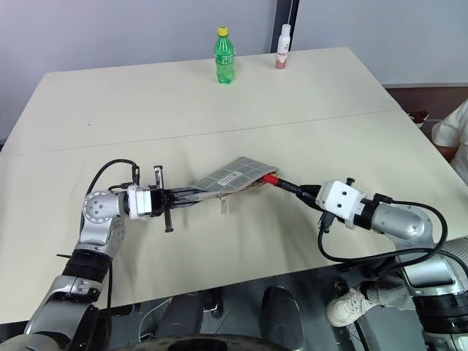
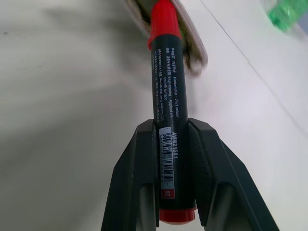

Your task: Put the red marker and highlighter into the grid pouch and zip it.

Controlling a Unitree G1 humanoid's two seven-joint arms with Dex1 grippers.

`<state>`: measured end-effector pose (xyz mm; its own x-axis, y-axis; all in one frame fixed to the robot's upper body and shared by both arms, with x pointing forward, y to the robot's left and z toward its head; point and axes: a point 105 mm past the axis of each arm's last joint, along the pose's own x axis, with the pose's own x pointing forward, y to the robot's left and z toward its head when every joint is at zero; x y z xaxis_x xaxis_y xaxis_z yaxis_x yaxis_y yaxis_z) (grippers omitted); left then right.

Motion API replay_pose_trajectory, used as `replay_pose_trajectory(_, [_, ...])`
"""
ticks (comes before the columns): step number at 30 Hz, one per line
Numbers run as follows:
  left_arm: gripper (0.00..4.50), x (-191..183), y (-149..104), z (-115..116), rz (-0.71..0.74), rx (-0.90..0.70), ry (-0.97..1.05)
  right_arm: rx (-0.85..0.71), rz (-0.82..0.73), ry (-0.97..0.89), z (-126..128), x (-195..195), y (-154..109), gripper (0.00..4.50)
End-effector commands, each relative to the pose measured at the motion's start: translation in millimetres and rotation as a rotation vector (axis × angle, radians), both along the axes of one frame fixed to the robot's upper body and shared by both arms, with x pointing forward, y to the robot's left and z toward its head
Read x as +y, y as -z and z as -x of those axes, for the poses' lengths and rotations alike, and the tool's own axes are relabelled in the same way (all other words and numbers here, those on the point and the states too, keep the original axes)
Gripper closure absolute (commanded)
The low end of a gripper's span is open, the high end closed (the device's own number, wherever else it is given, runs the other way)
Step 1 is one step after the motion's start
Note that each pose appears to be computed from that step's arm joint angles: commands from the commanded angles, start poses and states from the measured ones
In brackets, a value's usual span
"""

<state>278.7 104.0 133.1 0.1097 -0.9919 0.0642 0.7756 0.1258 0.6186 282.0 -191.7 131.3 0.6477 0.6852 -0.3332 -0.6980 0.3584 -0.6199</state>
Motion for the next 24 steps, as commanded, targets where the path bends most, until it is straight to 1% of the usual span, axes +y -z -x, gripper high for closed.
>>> replay_pose_trajectory(1, [4.5,-2.1,-7.4,2.1,-0.013,-0.051,0.022,-0.076,0.039,-0.084,0.5,17.2,-14.8,4.14])
replay_pose_trajectory(5, [4.5,-2.7,-7.1,2.9,-0.029,-0.056,0.041,-0.107,0.085,-0.144,-1.5,28.7,-15.7,4.14])
replay_pose_trajectory(9, [4.5,-4.3,-8.5,2.9,-0.035,-0.065,0.061,-0.168,0.143,-0.262,-0.5,50.1,-15.8,4.14])
replay_pose_trajectory(15, [4.5,-5.2,-8.2,2.0,-0.039,-0.069,0.073,-0.227,0.152,-0.398,1.0,86.1,-17.0,4.14])
replay_pose_trajectory(24, [4.5,-7.5,-11.6,4.4,-0.002,-0.075,0.089,-0.299,0.122,-0.471,-3.2,108.3,-21.2,4.14])
